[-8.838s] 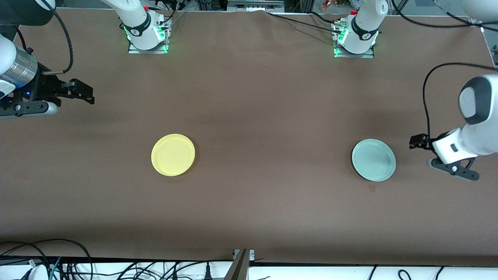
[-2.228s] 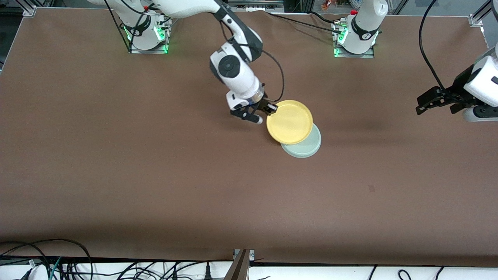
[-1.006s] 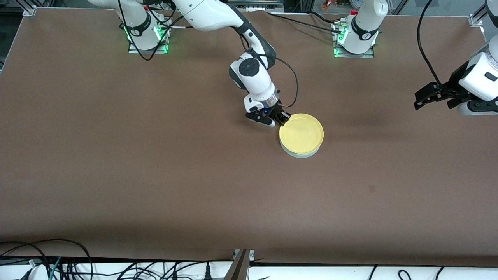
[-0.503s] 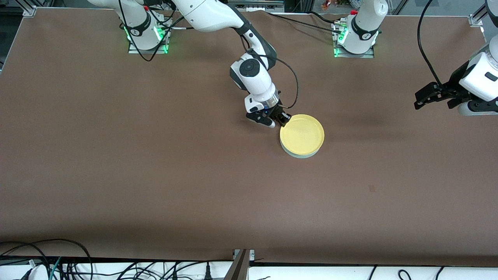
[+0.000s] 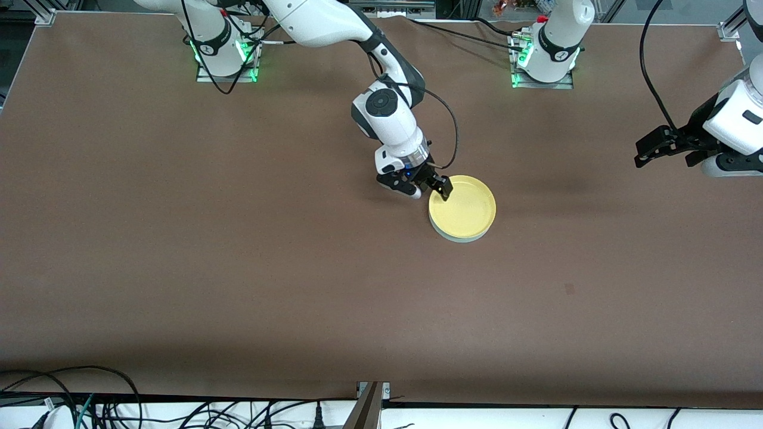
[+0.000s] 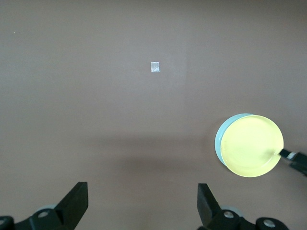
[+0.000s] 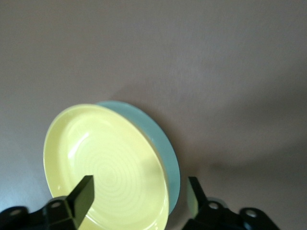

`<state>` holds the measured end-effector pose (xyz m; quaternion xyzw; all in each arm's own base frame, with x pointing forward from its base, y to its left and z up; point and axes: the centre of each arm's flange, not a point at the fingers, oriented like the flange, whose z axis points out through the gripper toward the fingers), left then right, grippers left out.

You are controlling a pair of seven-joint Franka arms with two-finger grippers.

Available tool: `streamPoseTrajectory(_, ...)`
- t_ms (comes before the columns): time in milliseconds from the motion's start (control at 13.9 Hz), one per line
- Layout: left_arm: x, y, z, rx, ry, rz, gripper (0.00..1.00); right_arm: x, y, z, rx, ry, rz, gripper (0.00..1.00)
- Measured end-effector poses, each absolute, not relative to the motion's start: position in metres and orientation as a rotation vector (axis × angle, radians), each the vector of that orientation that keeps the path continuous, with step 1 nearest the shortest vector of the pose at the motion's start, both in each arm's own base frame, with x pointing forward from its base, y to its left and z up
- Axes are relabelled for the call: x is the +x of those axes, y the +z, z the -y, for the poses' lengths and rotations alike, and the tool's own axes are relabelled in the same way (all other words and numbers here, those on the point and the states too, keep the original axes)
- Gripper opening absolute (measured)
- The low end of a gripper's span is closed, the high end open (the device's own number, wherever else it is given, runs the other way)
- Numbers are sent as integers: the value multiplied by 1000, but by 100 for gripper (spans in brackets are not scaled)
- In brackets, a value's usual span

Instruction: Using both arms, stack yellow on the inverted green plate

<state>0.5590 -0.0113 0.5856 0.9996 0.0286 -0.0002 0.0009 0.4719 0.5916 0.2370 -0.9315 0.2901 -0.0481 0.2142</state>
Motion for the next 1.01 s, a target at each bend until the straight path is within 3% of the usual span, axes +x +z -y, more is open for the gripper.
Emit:
streamPoseTrajectory(72, 559, 586, 11, 3138, -1, -89, 100, 487, 257, -580, -2610, -133, -827, 99)
streamPoseTrajectory(575, 558, 585, 13, 3139, -7, -81, 100, 577, 415, -416, -2883, -7, -675, 100)
streamPoseTrajectory(1006, 557, 584, 14, 3139, -22, -77, 100, 585, 514, -259, -2941, 128, -393, 100)
